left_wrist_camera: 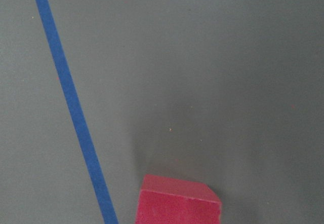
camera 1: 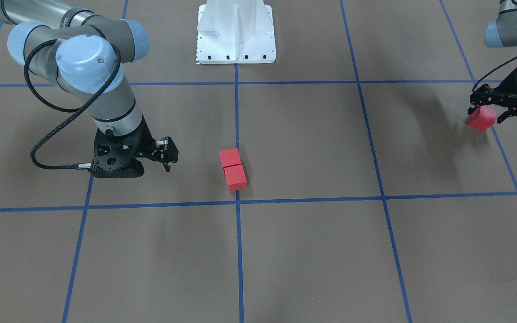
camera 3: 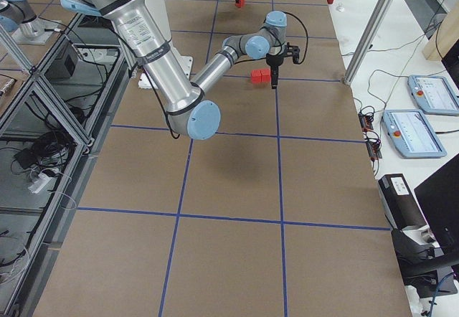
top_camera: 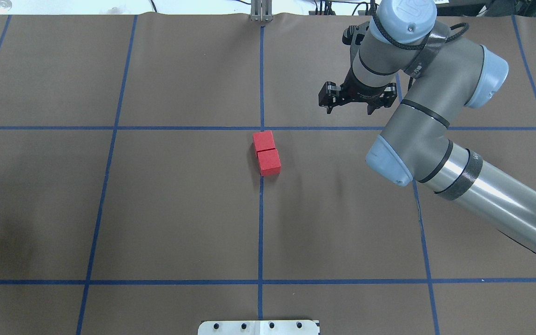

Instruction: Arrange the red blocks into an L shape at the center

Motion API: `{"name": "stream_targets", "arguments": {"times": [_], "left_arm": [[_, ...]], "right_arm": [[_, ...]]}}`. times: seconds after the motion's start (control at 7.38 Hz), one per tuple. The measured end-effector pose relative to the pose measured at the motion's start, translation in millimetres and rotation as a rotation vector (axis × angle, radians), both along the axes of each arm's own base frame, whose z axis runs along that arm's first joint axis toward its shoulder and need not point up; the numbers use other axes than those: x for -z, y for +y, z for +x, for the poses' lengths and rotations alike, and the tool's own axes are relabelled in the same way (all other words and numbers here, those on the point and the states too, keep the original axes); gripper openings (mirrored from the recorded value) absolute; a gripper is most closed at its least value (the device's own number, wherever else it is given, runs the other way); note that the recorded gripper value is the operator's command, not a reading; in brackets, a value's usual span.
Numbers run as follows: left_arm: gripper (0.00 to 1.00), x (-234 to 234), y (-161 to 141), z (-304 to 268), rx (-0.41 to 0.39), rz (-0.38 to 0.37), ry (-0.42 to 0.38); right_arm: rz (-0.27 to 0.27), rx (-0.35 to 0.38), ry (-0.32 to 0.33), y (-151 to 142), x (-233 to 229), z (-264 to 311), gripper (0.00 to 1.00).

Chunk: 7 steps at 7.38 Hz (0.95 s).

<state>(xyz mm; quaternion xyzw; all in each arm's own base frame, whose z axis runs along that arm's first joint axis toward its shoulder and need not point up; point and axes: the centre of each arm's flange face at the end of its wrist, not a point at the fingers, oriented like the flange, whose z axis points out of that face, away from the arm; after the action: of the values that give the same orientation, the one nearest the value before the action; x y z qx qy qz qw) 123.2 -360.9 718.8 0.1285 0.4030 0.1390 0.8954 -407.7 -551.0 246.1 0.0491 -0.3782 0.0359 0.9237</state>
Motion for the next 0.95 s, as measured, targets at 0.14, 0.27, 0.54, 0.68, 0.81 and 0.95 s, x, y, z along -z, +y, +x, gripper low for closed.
{"name": "stream_targets", "arguments": {"times": [0.14,0.27,0.54,0.68,0.81,0.95], "left_arm": [[0.36,-4,-1,1,-0.001,-0.004,-0.003],[0.0,-7,-1,1,-0.001,-0.005,-0.004],[0.0,-6,-1,1,0.002,-0.007,0.0],[0.0,1,-2,1,0.006,-0.008,0.009],[0.0,16,-6,2,0.013,-0.025,0.018],[0.0,38,-17,8,0.03,-0.068,0.022]], "right_arm": [[0.0,0.0,0.001,0,0,0,0.99],[-0.001,0.0,0.001,0,-1,0,0.99],[-0.002,0.0,0.002,0,-1,0,0.99],[-0.001,0.0,0.001,0,-1,0,0.99],[0.0,0.0,0.0,0,0,0,0.99],[0.002,0.0,-0.003,0,1,1,0.99]]}}
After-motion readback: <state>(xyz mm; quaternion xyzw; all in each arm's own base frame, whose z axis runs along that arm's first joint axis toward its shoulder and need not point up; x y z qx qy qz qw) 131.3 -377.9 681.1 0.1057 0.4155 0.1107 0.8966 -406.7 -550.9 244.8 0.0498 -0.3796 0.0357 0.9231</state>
